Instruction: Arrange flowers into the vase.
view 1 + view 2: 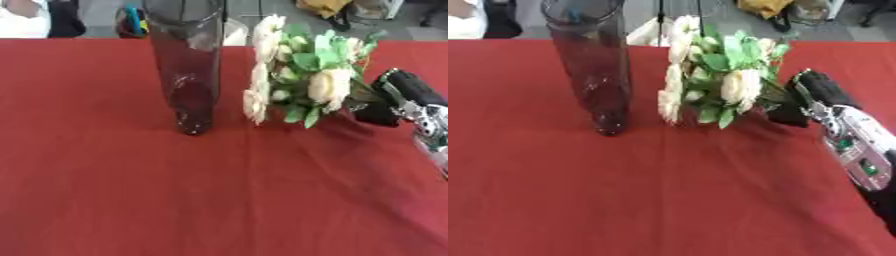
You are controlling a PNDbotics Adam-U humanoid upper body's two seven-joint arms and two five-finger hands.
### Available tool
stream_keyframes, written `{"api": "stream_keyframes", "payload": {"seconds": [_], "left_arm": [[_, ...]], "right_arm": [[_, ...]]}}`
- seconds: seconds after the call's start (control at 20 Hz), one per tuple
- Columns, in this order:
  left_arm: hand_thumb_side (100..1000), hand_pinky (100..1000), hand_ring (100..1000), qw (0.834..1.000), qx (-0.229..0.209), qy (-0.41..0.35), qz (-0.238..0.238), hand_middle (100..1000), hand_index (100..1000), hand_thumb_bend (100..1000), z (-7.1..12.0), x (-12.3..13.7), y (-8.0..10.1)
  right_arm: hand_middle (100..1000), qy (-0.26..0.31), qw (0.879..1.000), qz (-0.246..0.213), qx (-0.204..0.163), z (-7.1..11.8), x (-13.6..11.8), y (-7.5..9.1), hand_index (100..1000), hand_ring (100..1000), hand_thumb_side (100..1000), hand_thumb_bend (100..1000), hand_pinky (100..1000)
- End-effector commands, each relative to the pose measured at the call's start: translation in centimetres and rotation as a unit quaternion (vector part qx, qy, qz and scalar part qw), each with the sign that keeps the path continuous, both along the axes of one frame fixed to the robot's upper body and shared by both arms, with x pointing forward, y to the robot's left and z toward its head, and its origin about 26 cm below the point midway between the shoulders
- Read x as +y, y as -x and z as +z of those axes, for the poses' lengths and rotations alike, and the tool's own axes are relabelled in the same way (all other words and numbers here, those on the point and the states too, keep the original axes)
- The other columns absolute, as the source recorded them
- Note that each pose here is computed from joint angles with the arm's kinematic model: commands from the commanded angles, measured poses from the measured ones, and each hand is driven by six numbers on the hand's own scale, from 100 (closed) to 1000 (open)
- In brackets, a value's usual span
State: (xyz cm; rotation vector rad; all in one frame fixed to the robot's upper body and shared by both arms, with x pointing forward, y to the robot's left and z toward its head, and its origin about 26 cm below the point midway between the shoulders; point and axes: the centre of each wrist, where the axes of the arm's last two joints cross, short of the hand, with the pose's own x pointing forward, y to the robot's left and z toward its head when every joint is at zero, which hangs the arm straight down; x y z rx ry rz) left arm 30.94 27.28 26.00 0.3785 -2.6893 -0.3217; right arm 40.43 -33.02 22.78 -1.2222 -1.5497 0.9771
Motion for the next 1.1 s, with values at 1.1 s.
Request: {"api": "stream_keyframes", "payload": {"seconds": [1.1], "left_arm": [[1000, 741, 882, 1.0, -0.009, -0.016, 0.001, 841, 897, 100, 0.7, 0.3, 0.5]], "right_arm": [[100, -0.181, 0.957, 0.024, -0.227, 10.9, 1.6, 2.8, 100, 100, 525, 100, 100]]}}
